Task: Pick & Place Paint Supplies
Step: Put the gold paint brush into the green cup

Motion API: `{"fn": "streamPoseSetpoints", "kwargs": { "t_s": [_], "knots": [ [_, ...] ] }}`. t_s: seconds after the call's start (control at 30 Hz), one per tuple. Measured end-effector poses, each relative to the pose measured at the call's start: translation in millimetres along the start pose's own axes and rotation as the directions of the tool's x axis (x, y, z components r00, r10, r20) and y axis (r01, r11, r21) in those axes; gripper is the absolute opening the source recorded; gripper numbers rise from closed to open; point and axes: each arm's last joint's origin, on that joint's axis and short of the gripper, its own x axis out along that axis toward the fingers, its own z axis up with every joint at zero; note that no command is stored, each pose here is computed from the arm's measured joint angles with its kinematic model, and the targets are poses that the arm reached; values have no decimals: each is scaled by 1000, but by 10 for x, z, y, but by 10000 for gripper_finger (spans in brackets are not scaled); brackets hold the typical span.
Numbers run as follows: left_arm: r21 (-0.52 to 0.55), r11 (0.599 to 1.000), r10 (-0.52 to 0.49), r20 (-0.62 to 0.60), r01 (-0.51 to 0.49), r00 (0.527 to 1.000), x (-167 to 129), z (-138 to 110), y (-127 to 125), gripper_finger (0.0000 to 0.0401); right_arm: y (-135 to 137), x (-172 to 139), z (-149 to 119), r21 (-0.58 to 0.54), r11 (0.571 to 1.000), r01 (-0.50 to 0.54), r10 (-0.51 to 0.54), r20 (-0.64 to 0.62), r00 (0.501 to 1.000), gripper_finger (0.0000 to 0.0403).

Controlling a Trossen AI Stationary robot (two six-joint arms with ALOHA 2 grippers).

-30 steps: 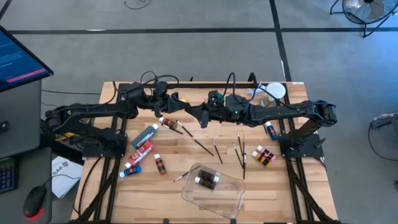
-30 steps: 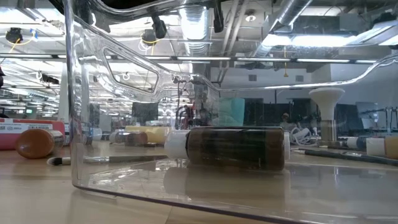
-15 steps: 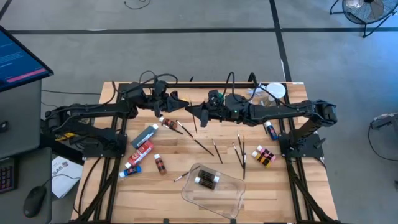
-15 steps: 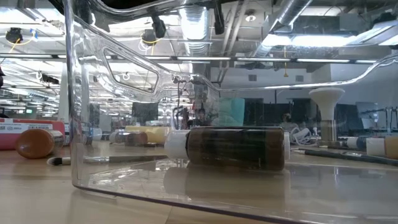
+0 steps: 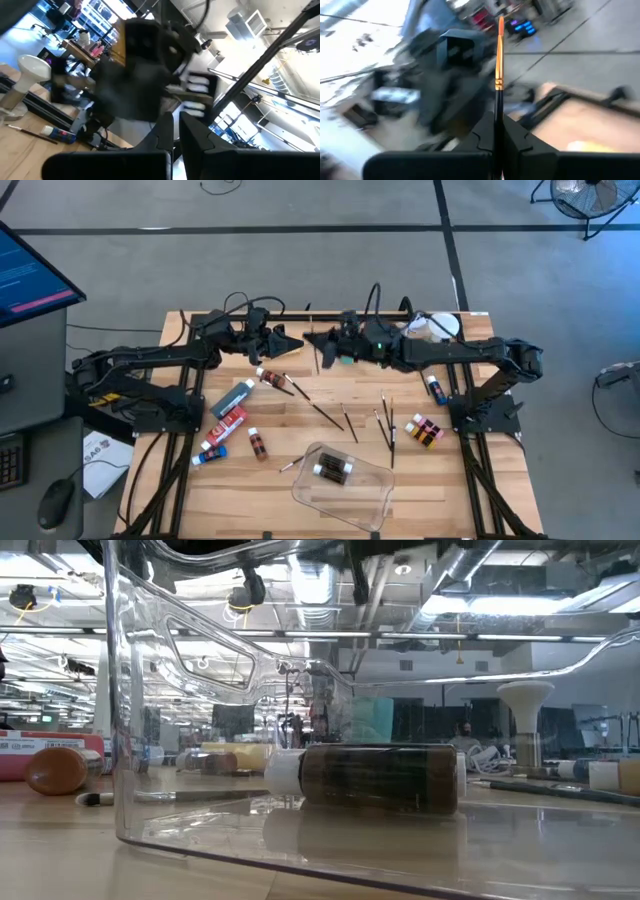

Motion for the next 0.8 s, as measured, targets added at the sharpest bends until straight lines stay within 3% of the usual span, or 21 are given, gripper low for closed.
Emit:
{"fn": "streamPoseSetpoints", "kwargs": {
  "t_s": [0.27, 0.43, 0.7, 0.8],
  "knots": [
    [-4, 1000, -24, -33, 24, 999, 7, -21, -13, 1, -463, -51, 306, -192, 966, 174, -178, -1, 984, 1],
    [-25, 1000, -17, -65, 15, 998, 31, -82, -25, 1, -640, -251, 493, -283, 934, 220, -200, 96, 975, 1],
    [-52, 995, 80, -47, -83, 996, -31, -214, 97, 1, -1167, -759, 185, -226, 945, 235, -162, 301, 940, 0],
    [-49, 988, 149, -13, -149, 989, -64, -297, 153, 1, -1276, -845, 32, -272, 929, 251, -172, 283, 944, 0]
  ]
}}
